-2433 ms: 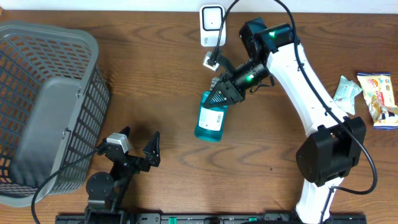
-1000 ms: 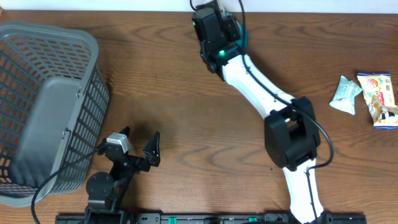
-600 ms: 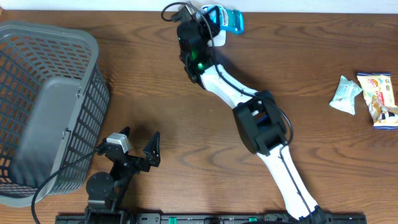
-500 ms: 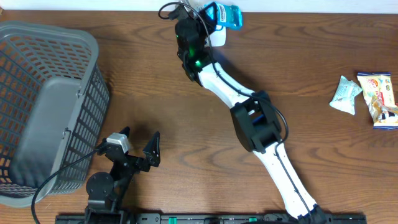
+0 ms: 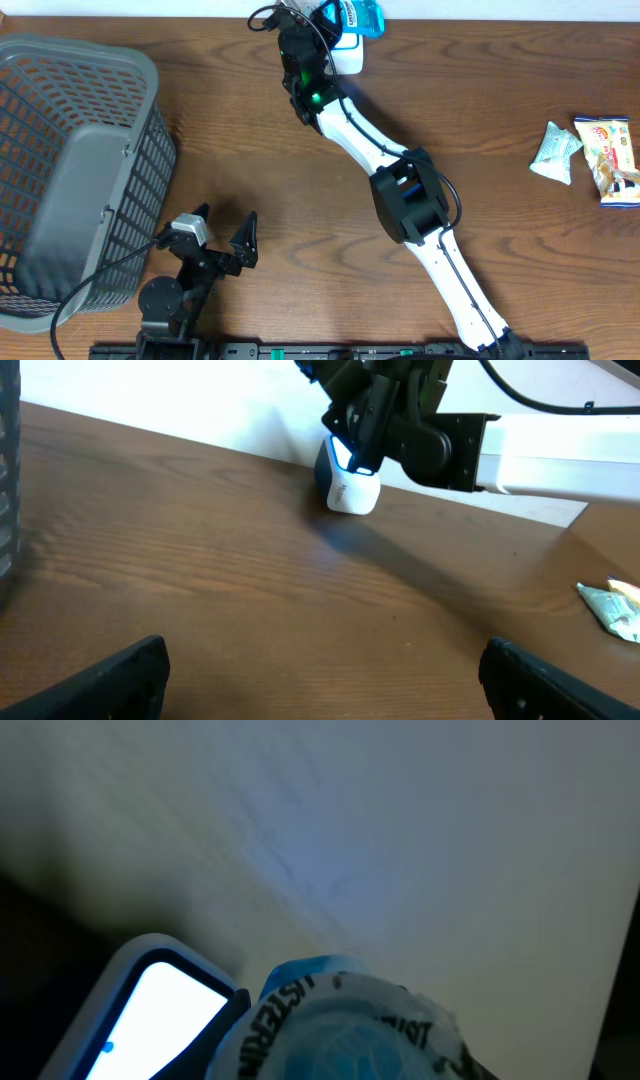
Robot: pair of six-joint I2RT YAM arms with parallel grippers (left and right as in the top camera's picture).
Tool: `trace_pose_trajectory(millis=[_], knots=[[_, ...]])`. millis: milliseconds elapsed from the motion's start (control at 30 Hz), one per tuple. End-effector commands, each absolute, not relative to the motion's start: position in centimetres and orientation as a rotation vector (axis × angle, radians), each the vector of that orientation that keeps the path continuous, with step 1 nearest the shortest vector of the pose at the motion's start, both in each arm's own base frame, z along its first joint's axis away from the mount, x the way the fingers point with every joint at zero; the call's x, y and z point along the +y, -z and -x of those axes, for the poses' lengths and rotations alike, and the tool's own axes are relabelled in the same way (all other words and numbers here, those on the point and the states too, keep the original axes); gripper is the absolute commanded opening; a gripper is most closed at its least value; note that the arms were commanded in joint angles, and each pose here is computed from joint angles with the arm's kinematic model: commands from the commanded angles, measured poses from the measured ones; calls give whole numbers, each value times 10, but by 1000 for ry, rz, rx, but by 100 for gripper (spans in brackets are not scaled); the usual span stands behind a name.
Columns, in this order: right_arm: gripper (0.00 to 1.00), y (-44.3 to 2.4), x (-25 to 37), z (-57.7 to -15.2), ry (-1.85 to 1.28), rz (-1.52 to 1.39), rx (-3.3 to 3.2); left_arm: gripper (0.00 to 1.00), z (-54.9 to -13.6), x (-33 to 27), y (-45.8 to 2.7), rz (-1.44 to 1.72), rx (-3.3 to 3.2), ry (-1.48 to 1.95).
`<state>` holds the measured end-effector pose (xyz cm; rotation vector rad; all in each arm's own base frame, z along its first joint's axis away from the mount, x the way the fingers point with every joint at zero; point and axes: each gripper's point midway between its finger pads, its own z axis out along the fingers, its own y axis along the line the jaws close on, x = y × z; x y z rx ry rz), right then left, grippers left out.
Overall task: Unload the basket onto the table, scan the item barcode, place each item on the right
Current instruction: 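Hold the mouthwash label against the white scanner, then carry the mouthwash to the right table edge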
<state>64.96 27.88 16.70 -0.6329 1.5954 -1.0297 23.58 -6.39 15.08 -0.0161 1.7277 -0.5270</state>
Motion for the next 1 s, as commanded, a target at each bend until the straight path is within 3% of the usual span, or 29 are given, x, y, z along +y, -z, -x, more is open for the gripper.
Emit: trace_pose_trajectory(millis=[0, 267, 533, 733, 967], knots=[[1, -174, 290, -651, 985, 622, 1563, 99, -235, -66, -135, 17, 1765, 536], [1, -152, 302, -649, 974, 658, 1563, 99, -235, -66, -135, 18, 1766, 536], [1, -177, 280, -647, 1079, 590, 1573, 99, -235, -66, -135, 17, 1765, 536], [1, -196, 203, -645, 1194, 356, 1728, 99, -235, -66, -135, 18, 1766, 536], [1, -163, 84, -633, 1252, 220, 2038, 99, -235, -66, -135, 17, 1765, 536]])
